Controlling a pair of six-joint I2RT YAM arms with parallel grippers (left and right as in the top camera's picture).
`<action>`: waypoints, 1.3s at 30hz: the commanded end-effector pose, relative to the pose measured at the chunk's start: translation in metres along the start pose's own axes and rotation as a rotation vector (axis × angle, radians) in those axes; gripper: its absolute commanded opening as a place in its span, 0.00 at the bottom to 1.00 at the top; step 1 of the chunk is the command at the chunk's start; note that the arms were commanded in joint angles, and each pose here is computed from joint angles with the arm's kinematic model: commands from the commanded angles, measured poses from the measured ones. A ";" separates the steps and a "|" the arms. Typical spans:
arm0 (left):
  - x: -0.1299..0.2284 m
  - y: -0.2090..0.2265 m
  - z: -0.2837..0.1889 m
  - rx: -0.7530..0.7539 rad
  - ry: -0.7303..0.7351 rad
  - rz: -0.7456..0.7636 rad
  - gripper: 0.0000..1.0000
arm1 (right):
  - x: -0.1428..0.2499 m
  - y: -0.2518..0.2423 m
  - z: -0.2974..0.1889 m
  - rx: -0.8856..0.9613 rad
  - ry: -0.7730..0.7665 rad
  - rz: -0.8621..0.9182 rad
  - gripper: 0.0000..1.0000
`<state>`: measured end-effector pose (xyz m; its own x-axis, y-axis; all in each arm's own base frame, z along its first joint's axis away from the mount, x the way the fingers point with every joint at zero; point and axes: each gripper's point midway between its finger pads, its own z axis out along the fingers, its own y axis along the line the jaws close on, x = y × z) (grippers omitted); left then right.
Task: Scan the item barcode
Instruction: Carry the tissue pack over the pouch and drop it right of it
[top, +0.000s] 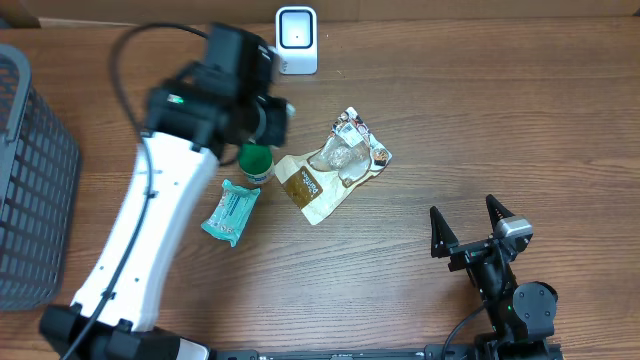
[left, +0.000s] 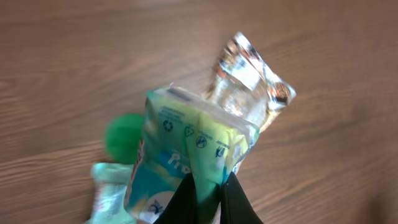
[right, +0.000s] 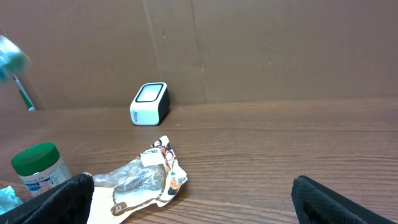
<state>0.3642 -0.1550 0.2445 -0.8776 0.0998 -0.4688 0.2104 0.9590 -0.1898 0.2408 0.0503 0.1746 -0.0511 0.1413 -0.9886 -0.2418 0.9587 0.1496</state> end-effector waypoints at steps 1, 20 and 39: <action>0.030 -0.018 0.035 0.011 0.078 -0.032 0.04 | 0.002 -0.001 0.000 0.003 -0.003 0.000 1.00; 0.077 -0.121 0.113 0.158 0.013 0.013 0.04 | 0.002 -0.001 0.000 0.003 -0.003 0.000 1.00; 0.104 -0.140 0.156 0.134 0.082 0.070 0.74 | 0.002 -0.001 0.000 0.003 -0.003 0.000 1.00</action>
<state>0.3060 -0.3222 0.0875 -0.8962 0.1941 -0.3990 0.3256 0.8985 -0.2944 0.2408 0.0503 0.1746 -0.0511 0.1413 -0.9886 -0.2418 0.9587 0.1496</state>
